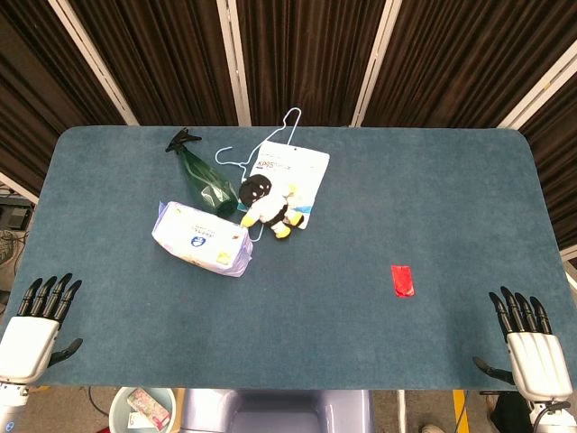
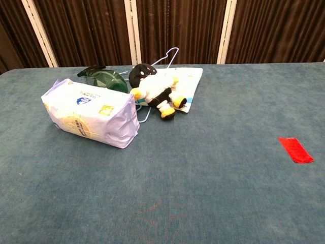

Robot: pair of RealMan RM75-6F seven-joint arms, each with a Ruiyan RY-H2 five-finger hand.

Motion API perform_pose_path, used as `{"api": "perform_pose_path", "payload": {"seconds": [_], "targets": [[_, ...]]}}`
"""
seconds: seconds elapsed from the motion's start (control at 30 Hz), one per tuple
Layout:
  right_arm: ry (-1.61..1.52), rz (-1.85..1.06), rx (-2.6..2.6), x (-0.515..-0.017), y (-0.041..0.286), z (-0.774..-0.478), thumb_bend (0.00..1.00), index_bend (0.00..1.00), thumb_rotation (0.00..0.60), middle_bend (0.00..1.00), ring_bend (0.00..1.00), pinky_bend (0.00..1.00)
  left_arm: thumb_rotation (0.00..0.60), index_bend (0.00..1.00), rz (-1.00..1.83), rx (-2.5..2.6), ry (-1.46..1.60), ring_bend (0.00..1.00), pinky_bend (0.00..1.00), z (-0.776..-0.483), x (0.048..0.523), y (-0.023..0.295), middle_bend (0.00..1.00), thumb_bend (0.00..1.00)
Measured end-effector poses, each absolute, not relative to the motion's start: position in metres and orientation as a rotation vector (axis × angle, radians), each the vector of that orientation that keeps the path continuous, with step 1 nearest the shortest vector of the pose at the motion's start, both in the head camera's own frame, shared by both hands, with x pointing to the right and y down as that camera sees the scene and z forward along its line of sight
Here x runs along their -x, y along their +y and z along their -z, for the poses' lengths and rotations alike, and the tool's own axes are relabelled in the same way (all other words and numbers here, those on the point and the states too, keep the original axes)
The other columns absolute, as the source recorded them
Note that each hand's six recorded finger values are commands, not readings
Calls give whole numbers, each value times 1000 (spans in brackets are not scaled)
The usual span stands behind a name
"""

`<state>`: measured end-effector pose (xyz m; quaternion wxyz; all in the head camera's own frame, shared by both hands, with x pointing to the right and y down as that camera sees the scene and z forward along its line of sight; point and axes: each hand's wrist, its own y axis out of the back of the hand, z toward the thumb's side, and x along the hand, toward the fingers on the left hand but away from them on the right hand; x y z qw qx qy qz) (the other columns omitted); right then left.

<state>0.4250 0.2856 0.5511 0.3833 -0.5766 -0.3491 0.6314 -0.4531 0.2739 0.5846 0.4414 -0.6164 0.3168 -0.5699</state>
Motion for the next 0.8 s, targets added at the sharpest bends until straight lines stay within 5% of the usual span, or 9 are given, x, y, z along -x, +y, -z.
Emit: {"api": "perform_pose_path", "payload": {"seconds": [0.23,0.4,0.6,0.8], "targets": [[-890,-1612,1471,-425,284,-553,9,38,600,0,0,0,600,0,1420,1534,786,0,0,-587,455,273,0,150],[-933,-1538,1489,-417,278,-555,10,313,600,0,0,0,600,0,1416,1528,800,0,0,-585,456,272,0,151],[-980,-1431,1540,-402,273,-583,65,518,600,0,0,0,600,0,1399,1529,807,0,0,-583,453,271,0,151],[-976,-1372,1573,-390,264,-620,131,525,600,0,0,0,600,0,1400,1535,782,0,0,-590,448,271,0,150]]}}
